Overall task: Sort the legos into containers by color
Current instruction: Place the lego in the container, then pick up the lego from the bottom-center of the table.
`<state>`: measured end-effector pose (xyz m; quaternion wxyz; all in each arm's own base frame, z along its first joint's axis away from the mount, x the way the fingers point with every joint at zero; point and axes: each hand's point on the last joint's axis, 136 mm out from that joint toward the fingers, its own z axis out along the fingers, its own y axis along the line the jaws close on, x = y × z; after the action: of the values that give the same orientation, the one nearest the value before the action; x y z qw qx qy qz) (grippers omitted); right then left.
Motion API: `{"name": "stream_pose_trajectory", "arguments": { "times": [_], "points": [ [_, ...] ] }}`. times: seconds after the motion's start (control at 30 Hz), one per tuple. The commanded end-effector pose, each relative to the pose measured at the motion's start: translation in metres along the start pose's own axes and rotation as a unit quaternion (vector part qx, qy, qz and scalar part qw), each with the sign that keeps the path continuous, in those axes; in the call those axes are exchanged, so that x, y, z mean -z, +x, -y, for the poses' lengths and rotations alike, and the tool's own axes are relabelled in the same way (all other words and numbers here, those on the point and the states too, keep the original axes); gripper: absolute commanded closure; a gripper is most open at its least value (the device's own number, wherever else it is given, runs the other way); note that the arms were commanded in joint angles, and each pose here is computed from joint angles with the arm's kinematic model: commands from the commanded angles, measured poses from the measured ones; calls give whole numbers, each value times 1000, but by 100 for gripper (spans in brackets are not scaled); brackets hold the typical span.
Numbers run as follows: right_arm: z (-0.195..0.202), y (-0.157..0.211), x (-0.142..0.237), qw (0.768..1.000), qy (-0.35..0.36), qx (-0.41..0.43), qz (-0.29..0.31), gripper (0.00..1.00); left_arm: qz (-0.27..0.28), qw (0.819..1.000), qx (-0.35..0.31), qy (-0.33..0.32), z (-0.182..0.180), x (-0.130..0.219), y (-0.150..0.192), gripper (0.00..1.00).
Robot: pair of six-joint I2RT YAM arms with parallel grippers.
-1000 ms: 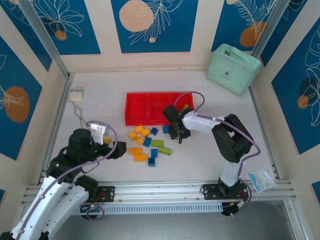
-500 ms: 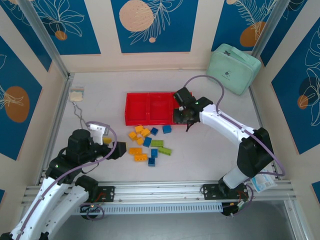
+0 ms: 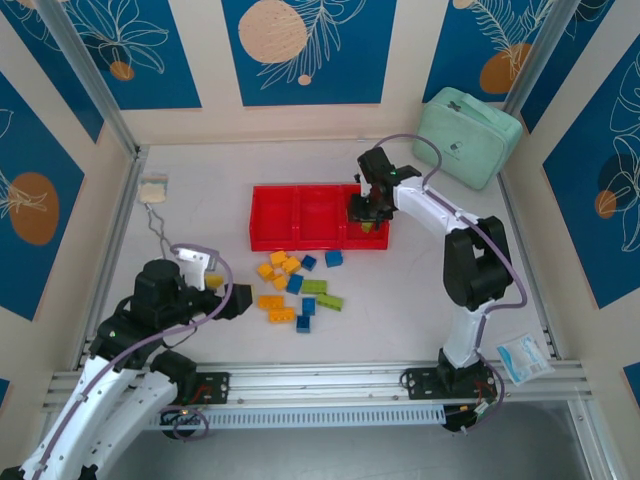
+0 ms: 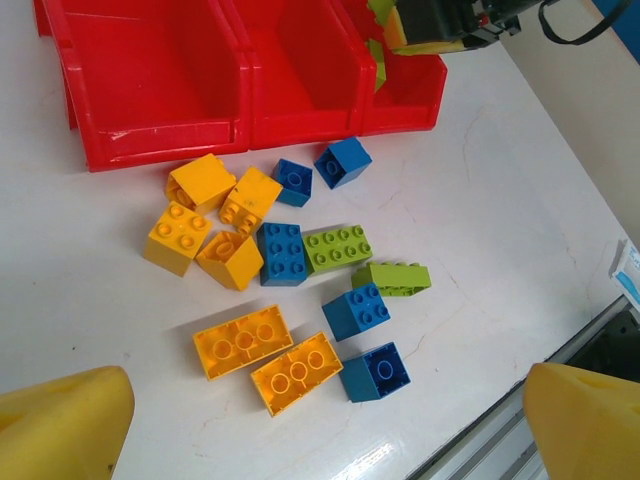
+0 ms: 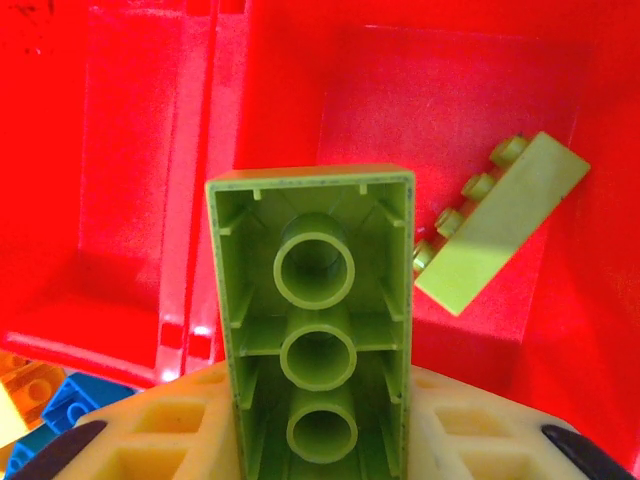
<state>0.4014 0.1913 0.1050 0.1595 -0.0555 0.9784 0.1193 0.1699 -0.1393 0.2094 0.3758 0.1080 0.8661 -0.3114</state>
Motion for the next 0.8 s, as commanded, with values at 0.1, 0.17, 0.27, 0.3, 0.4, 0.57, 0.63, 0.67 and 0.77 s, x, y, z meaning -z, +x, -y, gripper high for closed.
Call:
{"name": "stream_pose_trajectory", "arguments": {
  "times": [0.1, 0.17, 0.27, 0.3, 0.4, 0.57, 0.63, 0.67, 0.77],
  "points": [
    [-9, -5, 1, 1000, -18, 11, -13, 45, 7, 1000, -5, 15, 6, 1, -2, 1],
    [-10, -4, 4, 1000, -19, 9, -10, 37, 6, 1000, -5, 16, 6, 0, -2, 0],
    [-13, 1, 14, 1000, -17, 11, -12, 30, 2, 1000, -4, 17, 6, -1, -1, 0],
    [-16, 3, 19, 1000, -16, 15, -11, 29, 2, 1000, -3, 17, 6, -1, -1, 1],
    [-26, 17, 35, 999, -17, 50, -10, 26, 3, 1000, -3, 15, 6, -1, -1, 1],
    [-65, 68, 54, 979, -64, 193, -4, 26, 5, 1000, -2, 14, 5, 0, -1, 1],
    [-84, 98, 57, 960, -89, 266, -10, 26, 5, 1000, -2, 16, 6, 0, -2, 1],
    [-93, 115, 57, 948, -98, 302, -14, 26, 3, 1000, -2, 18, 7, -1, -1, 1],
    [-105, 153, 55, 916, -106, 386, -22, 30, 3, 1000, -3, 21, 8, -1, -1, 1]
  ]
}}
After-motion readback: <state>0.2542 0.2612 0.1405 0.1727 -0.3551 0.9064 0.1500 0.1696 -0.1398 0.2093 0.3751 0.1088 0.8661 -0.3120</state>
